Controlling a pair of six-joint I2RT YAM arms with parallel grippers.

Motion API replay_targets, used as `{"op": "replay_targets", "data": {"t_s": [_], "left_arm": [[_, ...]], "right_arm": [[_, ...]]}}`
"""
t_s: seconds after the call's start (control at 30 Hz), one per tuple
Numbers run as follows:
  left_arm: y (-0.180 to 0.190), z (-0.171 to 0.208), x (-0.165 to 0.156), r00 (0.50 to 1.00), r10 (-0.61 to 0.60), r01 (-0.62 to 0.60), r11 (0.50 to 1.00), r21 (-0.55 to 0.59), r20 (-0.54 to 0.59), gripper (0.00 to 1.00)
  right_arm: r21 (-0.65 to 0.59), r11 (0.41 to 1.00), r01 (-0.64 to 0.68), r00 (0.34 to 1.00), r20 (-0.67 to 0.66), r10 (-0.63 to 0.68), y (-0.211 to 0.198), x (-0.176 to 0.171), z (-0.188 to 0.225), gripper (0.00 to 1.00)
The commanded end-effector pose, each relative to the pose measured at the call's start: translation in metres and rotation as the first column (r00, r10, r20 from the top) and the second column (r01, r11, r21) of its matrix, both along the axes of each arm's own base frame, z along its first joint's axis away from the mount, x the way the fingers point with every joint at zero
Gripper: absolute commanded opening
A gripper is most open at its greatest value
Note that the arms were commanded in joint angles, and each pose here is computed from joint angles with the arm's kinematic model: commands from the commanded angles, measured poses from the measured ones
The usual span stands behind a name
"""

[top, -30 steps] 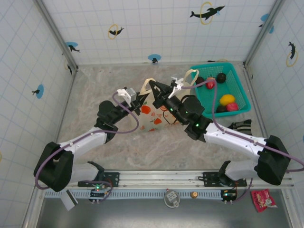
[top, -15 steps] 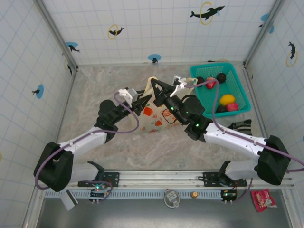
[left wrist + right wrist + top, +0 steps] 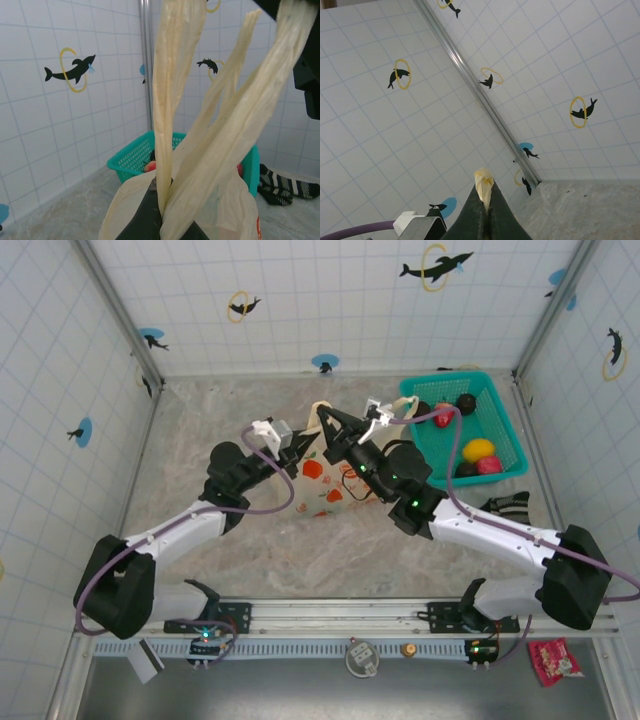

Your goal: Place the fake fruits into the plastic bag and tie a complex knot

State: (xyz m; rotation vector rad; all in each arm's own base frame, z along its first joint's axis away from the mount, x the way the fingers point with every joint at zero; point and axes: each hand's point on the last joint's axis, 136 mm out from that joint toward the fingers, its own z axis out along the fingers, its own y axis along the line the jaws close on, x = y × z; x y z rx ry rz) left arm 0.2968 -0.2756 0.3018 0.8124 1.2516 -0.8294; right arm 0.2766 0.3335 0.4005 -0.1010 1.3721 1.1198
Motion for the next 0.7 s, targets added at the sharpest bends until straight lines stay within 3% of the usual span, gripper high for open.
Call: {"op": "replay_targets", "data": {"t_s": [0.0,0.03,0.1,0.23,0.4,0.67], "left_arm": [[0.011,0.007,0.005,0.998,0.056,-0.056,0.998,-0.021,0.006,0.0],[0.019,0.009,0.013,0.993,0.11,-0.112,0.993,-0.047,-0.029,0.0],[0.034,0.01,0.028,0.978,0.165,-0.177,0.98,-0.09,-0.126,0.0],[0.049,0.007,0.022,0.974,0.174,-0.193,0.973,-0.127,-0.144,0.0],[0.057,-0.004,0.025,0.968,0.189,-0.204,0.976,-0.076,-0.165,0.0],[0.065,0.013,0.019,0.979,0.168,-0.181,0.976,-0.121,-0.112,0.0]], "right_arm": [[-0.01,1.0,0.03,0.996,0.08,-0.029,-0.007,-0.001,0.03,0.41],[-0.048,0.998,0.039,0.995,0.095,-0.035,-0.01,0.001,0.029,0.54],[-0.107,0.994,0.036,0.993,0.115,-0.024,-0.02,0.003,0.023,0.62],[-0.251,0.968,-0.015,0.974,0.216,0.071,-0.039,-0.007,0.018,0.61],[-0.435,0.9,0.038,0.935,0.334,0.122,-0.072,-0.026,0.004,0.6],[-0.471,0.864,0.177,0.914,0.404,0.033,-0.138,-0.021,-0.024,0.6]]}}
